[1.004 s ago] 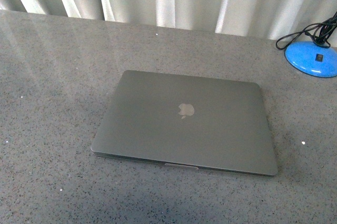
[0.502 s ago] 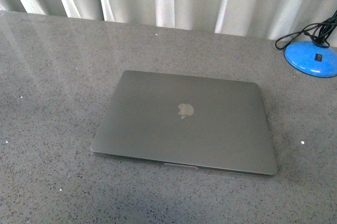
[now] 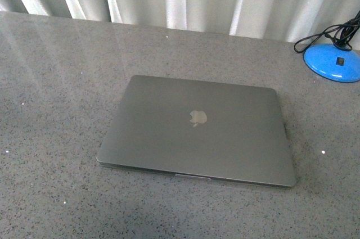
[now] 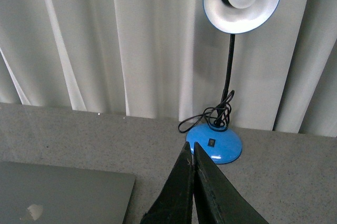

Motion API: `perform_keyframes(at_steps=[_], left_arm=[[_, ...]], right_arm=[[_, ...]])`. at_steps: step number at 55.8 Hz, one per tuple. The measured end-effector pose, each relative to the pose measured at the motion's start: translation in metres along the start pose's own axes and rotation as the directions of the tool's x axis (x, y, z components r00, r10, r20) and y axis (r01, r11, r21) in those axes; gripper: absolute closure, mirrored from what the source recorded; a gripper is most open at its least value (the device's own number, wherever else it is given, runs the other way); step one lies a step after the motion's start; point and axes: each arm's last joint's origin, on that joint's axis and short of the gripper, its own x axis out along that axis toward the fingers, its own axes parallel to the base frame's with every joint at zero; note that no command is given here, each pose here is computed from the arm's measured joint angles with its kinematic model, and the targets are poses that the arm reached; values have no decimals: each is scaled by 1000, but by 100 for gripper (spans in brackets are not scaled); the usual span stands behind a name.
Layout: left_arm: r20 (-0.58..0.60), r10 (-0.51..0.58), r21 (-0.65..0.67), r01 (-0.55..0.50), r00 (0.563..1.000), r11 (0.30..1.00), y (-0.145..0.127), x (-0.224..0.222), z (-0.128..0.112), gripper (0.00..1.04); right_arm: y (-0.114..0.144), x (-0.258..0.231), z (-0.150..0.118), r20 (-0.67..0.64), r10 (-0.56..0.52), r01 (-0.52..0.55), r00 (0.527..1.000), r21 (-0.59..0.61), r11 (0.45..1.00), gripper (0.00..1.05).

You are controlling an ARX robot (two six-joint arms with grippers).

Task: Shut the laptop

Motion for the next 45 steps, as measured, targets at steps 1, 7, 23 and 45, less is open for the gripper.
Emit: perform_keyframes(at_steps=[1,7,23,45], left_arm=[[0,0,0,0,1000,1000,0,-1,0,101],[3,0,0,0,1000,1000,0,-4,1,101],[8,0,0,0,1000,1000,0,-13,3,101],[10,0,0,0,1000,1000,0,-22,3,101]], right_arm=[[0,-1,0,1,0,0,1000,0,1000,104],[0,-4,1,3,0,0,1000,2,1000,104],[0,-14,3,10,0,0,1000,5,1000,104],[0,-25,4,12,-1,1,1000,6,1000,104]])
